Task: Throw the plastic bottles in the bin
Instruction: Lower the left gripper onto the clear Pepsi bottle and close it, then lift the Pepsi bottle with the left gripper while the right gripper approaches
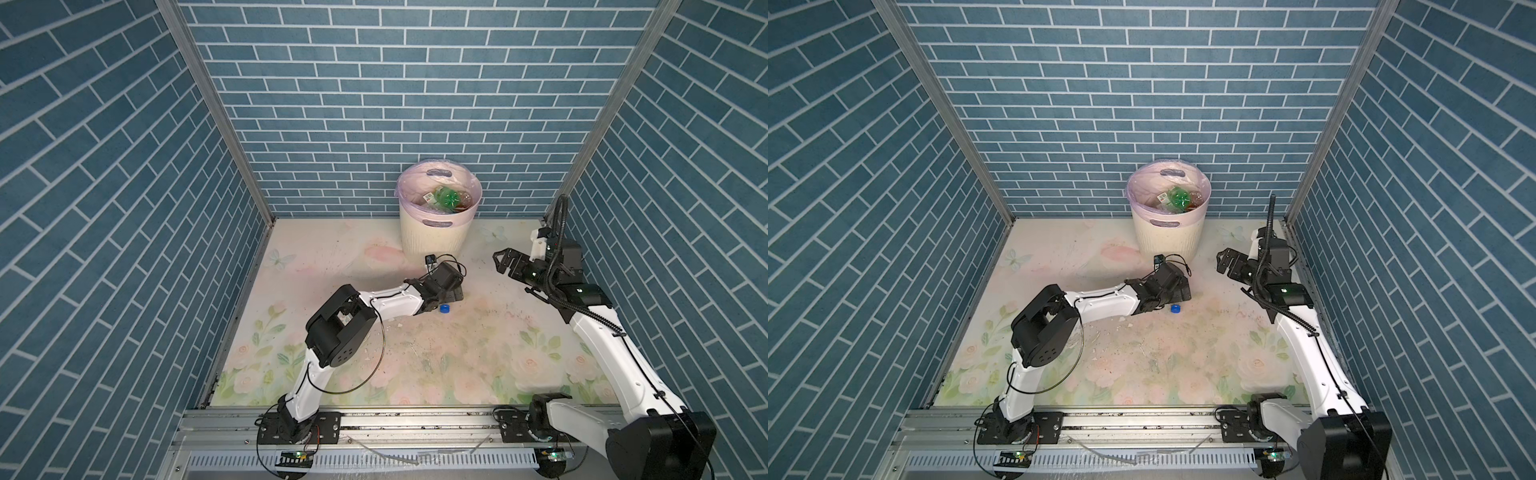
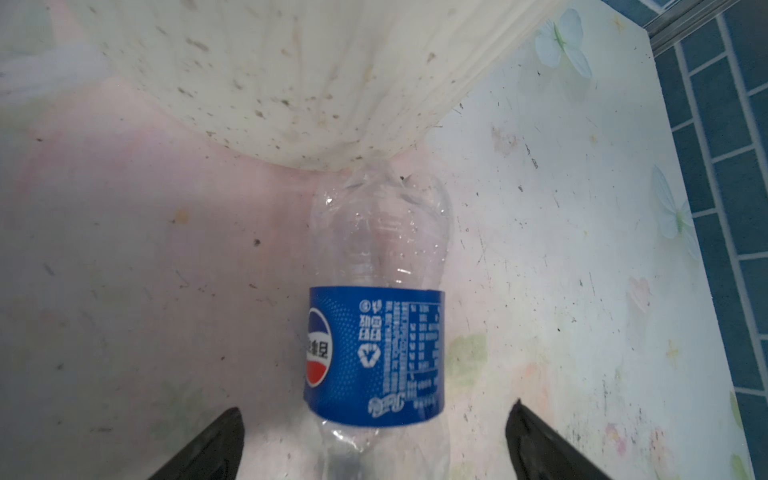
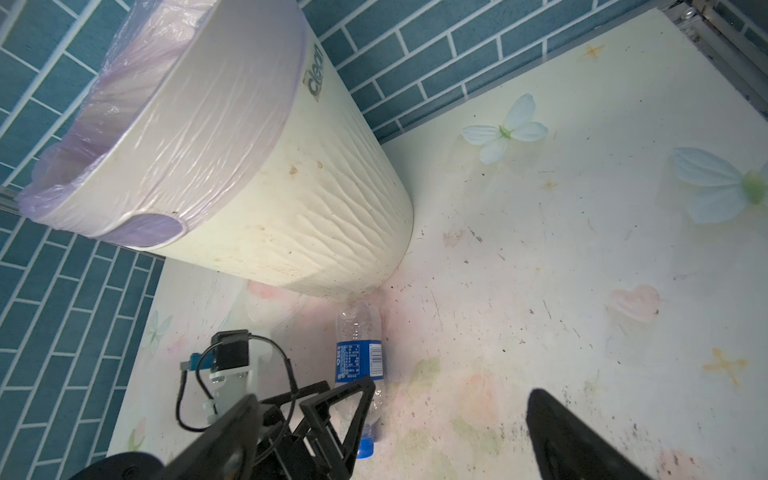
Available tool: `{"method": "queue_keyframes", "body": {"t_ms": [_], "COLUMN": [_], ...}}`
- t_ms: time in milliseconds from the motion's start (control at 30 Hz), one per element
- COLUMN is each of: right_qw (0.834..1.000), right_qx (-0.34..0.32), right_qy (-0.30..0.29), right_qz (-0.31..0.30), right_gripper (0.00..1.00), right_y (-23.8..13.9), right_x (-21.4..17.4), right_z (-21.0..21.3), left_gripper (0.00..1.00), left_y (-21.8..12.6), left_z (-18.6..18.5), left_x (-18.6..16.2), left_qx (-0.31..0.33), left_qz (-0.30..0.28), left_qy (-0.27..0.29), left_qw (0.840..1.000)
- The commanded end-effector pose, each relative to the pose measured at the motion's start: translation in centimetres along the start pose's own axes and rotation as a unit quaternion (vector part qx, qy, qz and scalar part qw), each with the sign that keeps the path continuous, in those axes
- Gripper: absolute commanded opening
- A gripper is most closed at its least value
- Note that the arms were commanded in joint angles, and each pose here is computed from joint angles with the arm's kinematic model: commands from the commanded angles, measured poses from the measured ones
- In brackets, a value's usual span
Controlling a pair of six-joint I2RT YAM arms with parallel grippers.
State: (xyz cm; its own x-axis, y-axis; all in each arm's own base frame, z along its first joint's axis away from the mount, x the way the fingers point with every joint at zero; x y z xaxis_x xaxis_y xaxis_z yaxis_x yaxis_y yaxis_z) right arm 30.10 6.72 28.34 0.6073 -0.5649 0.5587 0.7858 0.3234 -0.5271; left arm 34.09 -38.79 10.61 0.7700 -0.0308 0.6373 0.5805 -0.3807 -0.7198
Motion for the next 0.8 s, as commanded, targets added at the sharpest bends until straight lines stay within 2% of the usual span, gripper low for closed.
{"method": "queue_keyframes", "body": {"t_ms": [0,333,600,767], "right_qw": [1.000,0.999,0.998,0.997], "right_qx": [0.019,0.028,0.036,0.042], "right_qy": [0.014,0.026,0.040,0.054], "right_qz": [0.002,0.006,0.013,0.019], "right_gripper": [0.99,0.99,0.99,0.99], "right_y": [0.0,0.6,1.2,1.7], "right_x": [-0.3,-0.3,-0.4,-0.5], "right_z": [-0.1,-0.3,-0.5,-0.5], "left_gripper": [0.98,0.79,0.67,0.60], "left_y": [1.1,2.3,2.1,1.9], "left_z": [-0.2,0.6,0.0,0.5], "left_x": [-0.2,-1.6,-2.1,-2.3], "left_qx": [0.011,0.027,-0.024,-0.077], "left_qz": [0.004,0.017,0.027,0.025], "left_qy": [0.005,0.024,0.056,0.049], "left_qw": [1.000,0.999,0.998,0.996]}}
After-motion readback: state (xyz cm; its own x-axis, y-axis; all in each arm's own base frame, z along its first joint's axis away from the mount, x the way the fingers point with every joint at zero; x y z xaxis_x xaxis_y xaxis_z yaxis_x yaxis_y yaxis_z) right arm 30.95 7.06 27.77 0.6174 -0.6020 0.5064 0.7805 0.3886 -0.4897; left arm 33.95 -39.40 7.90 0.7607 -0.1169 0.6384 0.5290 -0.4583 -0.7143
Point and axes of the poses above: each gripper's point midway between its finger pads, its own y axis out along the fingers, its own z axis along the line the jaws close on, x = y × z, the point moved 6 cm from there along -y, back along the fingers, and after that the axes turned 14 degrees about y, right-handed, at the moved point
